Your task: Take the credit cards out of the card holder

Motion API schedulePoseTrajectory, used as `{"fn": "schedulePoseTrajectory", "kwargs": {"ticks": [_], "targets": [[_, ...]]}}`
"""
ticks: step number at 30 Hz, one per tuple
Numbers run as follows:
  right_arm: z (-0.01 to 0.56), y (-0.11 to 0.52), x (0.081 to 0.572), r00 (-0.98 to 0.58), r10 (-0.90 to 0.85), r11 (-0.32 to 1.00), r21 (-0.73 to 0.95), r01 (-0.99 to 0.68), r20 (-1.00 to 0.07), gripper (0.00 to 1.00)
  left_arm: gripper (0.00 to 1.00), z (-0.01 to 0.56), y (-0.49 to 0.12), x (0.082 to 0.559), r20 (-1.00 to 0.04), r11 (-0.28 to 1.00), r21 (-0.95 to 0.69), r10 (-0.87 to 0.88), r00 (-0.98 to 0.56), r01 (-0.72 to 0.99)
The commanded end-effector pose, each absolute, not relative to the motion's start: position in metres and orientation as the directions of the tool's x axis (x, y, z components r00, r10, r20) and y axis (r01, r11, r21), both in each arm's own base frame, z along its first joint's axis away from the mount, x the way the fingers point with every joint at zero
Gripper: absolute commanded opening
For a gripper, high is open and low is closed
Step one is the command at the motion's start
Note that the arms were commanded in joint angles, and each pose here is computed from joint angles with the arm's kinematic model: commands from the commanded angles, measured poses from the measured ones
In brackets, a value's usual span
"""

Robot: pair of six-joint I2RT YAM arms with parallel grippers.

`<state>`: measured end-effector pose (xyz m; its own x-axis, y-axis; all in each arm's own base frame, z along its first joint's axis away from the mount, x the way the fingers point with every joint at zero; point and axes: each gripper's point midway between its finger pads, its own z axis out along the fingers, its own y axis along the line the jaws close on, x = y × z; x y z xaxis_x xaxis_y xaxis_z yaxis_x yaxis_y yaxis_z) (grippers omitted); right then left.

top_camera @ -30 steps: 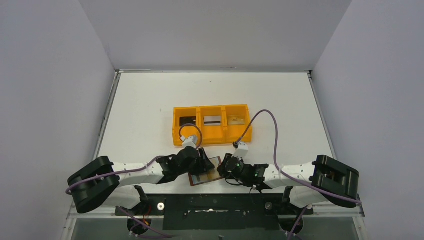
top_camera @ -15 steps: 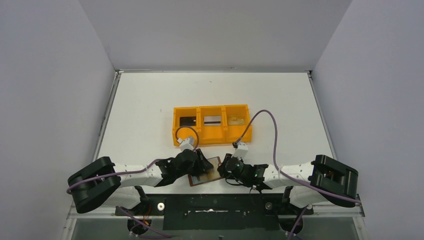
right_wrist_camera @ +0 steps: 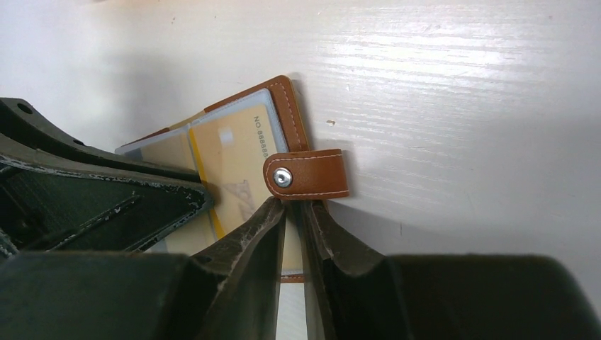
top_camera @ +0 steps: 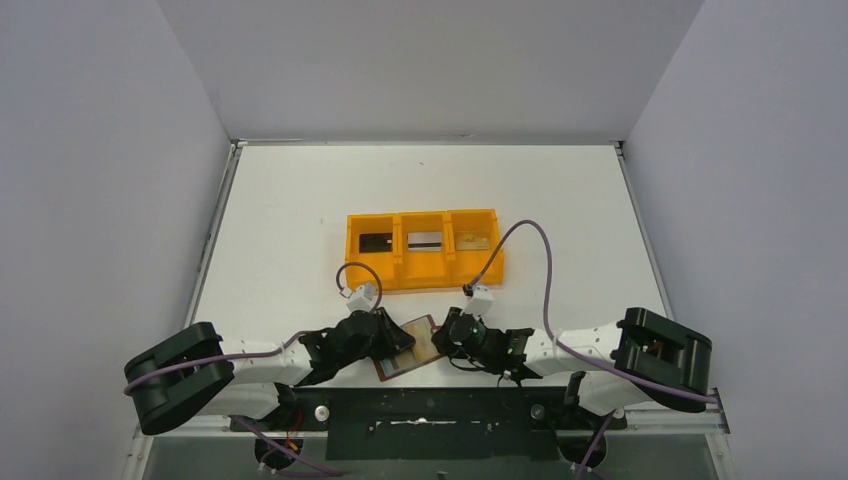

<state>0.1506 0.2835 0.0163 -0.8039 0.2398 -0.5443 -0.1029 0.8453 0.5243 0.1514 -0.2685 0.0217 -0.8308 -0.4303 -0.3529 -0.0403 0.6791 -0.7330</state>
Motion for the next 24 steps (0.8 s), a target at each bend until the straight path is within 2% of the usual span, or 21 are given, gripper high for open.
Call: {"fn": "schedulePoseTrajectory", "kwargs": {"ticks": [1, 9, 15, 24], "targets": [[-0.011, 0.269, 0.132, -0.853, 0.154, 0.891, 0.444, -0.099, -0.499, 0.18, 0.16, 0.027, -0.269, 0.146, -0.356, 0.654, -0.756, -0.42, -0.835, -0.006], [-0.013, 0.269, 0.132, -0.855, 0.148, 0.891, 0.442, -0.102, -0.497, 0.18, 0.09, 0.035, -0.274, 0.146, -0.368, 0.633, -0.773, -0.405, -0.837, 0.034], [-0.01, 0.27, 0.131, -0.853, 0.146, 0.89, 0.443, -0.109, -0.502, 0.18, 0.0, 0.039, -0.277, 0.146, -0.382, 0.635, -0.77, -0.385, -0.84, 0.06], [0.013, 0.275, 0.133, -0.818, 0.155, 0.869, 0.471, -0.153, -0.553, 0.2, 0.0, 0.052, -0.286, 0.153, -0.471, 0.703, -0.687, -0.236, -0.85, 0.186]]}}
